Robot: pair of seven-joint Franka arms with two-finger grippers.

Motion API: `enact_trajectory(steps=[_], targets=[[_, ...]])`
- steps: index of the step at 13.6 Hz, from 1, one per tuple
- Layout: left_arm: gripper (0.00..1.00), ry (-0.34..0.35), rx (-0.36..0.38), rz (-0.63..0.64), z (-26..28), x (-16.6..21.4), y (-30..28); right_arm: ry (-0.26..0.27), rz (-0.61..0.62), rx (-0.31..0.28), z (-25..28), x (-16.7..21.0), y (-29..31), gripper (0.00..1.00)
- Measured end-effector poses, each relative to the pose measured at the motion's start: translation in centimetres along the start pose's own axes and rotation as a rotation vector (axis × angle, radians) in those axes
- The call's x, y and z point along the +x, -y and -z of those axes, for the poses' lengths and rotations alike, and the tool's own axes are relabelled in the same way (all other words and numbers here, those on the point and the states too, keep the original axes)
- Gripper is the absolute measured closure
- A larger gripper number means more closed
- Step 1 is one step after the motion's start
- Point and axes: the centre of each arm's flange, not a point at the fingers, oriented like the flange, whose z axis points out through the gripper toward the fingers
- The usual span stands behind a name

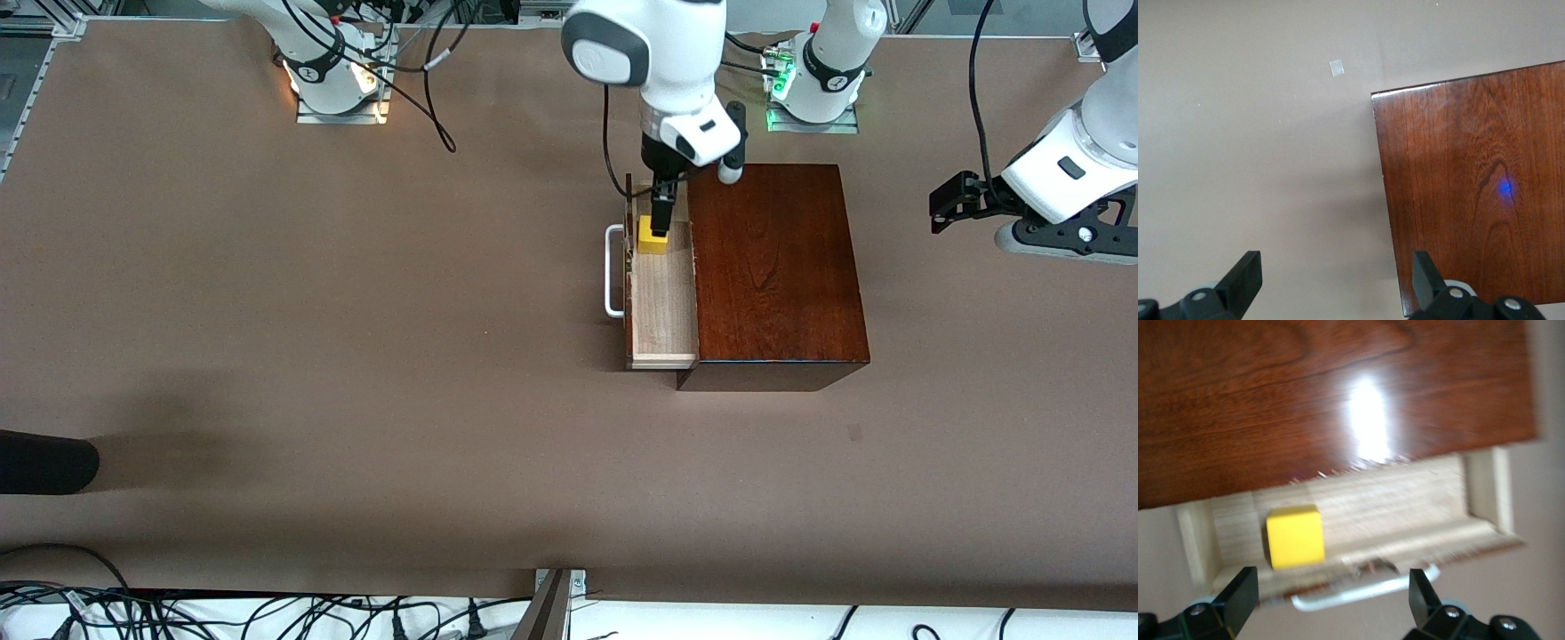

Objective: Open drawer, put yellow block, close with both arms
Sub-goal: 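Raise the right gripper away while the left gripper moves to the drawer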

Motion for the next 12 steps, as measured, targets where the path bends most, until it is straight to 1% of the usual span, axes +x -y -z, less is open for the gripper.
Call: enact_trajectory(steps=[2, 5, 6, 7, 8, 9, 10, 12], targets=[[0.0, 0.083, -0.006, -0.008, -1.5, -0.2, -0.3, -0.018, -0.109, -0.036, 4.0, -2.4, -4.9, 0.0], [0.0, 0.251, -0.02, -0.032, -4.7, -0.4, -1.2, -0.044, -0.278, -0.07, 7.8, -8.7, -15.3, 0.0], [0.0, 0.294, -0.045, -0.049, -5.3, -0.5, -2.3, -0.045, -0.326, -0.081, 8.4, -10.8, -18.2, 0.0], [0.0, 0.328, -0.091, -0.071, -5.3, -0.9, -3.8, -0.043, -0.366, -0.093, 8.9, -12.6, -20.5, 0.0], [0.0, 0.355, -0.146, -0.096, -4.8, -1.4, -5.3, -0.042, -0.402, -0.103, 9.3, -14.3, -22.5, 0.0], [0.0, 0.365, -0.2, -0.123, -3.9, -1.7, -6.8, -0.044, -0.44, -0.108, 9.9, -16.1, -24.3, 0.0], [0.0, 0.359, -0.249, -0.148, -3.1, -1.8, -8.1, -0.045, -0.478, -0.102, 10.8, -17.9, -25.8, 0.0], [0.0, 0.342, -0.319, -0.201, -2.2, -1.6, -10.8, -0.052, -0.556, -0.063, 12.8, -21.6, -27.8, 0.0]])
